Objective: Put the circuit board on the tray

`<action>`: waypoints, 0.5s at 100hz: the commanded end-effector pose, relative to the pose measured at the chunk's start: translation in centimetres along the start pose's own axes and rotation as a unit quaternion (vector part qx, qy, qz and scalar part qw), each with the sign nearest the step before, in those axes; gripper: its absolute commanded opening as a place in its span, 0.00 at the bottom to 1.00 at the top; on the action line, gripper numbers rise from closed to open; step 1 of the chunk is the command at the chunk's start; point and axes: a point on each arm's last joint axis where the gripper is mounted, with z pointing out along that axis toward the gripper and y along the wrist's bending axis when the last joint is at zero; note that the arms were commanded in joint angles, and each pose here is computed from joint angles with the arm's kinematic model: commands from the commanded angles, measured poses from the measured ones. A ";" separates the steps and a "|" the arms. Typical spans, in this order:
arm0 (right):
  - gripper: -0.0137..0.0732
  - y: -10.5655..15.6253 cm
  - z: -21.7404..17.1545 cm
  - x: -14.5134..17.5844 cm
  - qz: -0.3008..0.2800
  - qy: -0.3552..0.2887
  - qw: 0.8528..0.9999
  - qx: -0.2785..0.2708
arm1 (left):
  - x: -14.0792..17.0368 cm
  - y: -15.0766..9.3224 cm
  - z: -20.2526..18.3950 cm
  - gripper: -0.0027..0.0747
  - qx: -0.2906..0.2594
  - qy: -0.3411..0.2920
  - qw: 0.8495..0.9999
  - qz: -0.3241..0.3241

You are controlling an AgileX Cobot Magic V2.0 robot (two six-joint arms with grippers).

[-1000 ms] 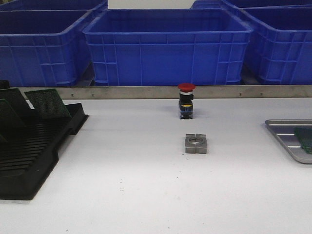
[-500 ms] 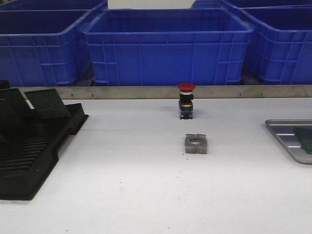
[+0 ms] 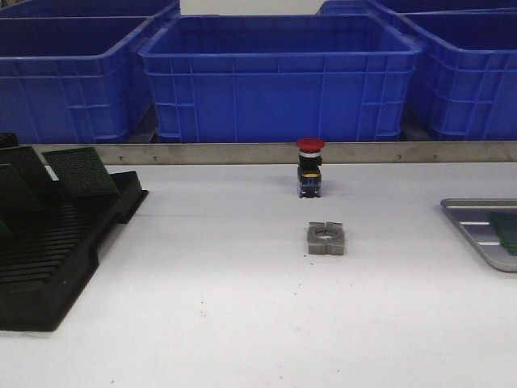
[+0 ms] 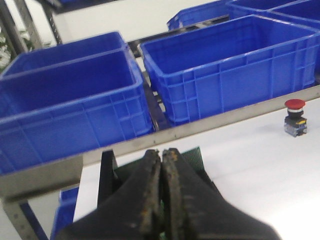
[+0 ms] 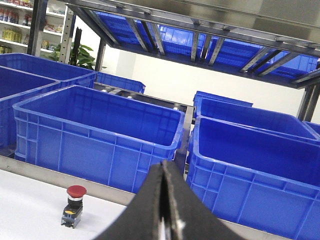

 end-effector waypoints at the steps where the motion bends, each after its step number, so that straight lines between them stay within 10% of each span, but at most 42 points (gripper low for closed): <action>1: 0.09 -0.2 0.0 -0.8 0.006 -0.009 1.000 0.008 | 0.5 0.7 0.1 0.01 -0.044 -0.015 0.998 -0.050; 50: 0.09 -0.3 0.1 -0.7 0.006 -0.006 1.000 0.011 | 7.9 0.5 -0.8 0.01 -0.112 0.035 0.990 -0.075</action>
